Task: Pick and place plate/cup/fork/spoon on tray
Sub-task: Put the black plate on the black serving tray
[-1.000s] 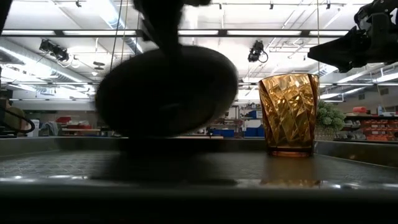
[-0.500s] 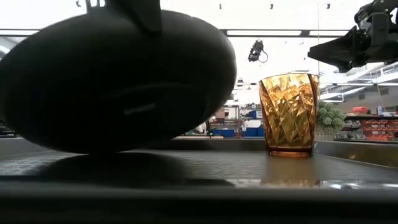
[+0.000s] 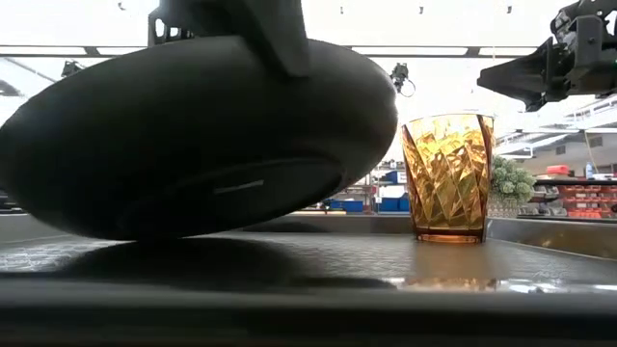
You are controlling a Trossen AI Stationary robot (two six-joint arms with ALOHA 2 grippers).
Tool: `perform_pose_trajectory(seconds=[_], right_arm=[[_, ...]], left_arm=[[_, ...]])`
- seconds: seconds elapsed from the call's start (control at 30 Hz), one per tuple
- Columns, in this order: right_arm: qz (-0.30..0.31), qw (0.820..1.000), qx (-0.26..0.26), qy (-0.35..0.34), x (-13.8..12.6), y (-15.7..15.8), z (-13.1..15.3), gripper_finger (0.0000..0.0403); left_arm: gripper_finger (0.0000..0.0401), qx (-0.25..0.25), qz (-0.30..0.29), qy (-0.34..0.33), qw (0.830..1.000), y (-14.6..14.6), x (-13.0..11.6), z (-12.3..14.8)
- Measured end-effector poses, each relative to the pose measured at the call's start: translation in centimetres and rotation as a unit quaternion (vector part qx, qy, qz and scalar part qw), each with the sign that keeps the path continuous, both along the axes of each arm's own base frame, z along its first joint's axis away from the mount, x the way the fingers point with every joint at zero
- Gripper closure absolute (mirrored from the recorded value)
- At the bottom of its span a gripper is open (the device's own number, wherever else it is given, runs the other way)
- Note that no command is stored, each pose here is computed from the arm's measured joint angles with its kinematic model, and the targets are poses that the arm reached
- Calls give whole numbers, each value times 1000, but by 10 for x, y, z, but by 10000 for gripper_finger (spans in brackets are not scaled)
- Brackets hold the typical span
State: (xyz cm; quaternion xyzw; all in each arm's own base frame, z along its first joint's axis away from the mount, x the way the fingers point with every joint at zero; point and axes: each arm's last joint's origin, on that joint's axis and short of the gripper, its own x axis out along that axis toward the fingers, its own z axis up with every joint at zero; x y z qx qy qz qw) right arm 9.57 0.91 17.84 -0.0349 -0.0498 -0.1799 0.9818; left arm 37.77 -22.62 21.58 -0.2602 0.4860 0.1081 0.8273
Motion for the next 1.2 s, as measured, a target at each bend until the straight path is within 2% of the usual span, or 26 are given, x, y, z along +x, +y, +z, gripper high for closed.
perform_pose_trajectory(seconds=[0.2, 0.27, 0.37, 0.47, 0.53, 0.67, 0.77, 0.83, 1.0, 1.17, 1.2], right_arm=[[0, 1000, 0, 0, 0, 0, 0, 266], [0, 1000, 0, 0, 0, 0, 0, 266], [0, 1000, 0, 0, 0, 0, 0, 266], [0, 1000, 0, 0, 0, 0, 0, 266], [0, 1000, 0, 0, 0, 0, 0, 266], [0, 1000, 0, 0, 0, 0, 0, 266], [0, 1000, 0, 0, 0, 0, 0, 266], [0, 1000, 0, 0, 0, 0, 0, 266], [0, 1000, 0, 0, 0, 0, 0, 266], [0, 1000, 0, 0, 0, 0, 0, 266], [0, 1000, 0, 0, 0, 0, 0, 266]], left_arm=[[247, -4, 7, -18, 1000, 5, 7, 2], [227, -5, 9, -24, 1000, 9, 10, 2], [215, 3, 34, 5, 999, 19, 9, -1], [220, 25, 82, 74, 994, 33, 1, -7], [229, 46, 125, 133, 982, 44, -9, -10], [248, 101, 199, 245, 943, 61, -31, -11], [262, 146, 221, 319, 910, 71, -46, -8], [271, 168, 239, 342, 893, 77, -51, -5], [291, 177, 244, 344, 889, 93, -47, -16], [308, 172, 248, 401, 865, 112, -56, -46], [312, 171, 247, 402, 865, 114, -57, -48]])
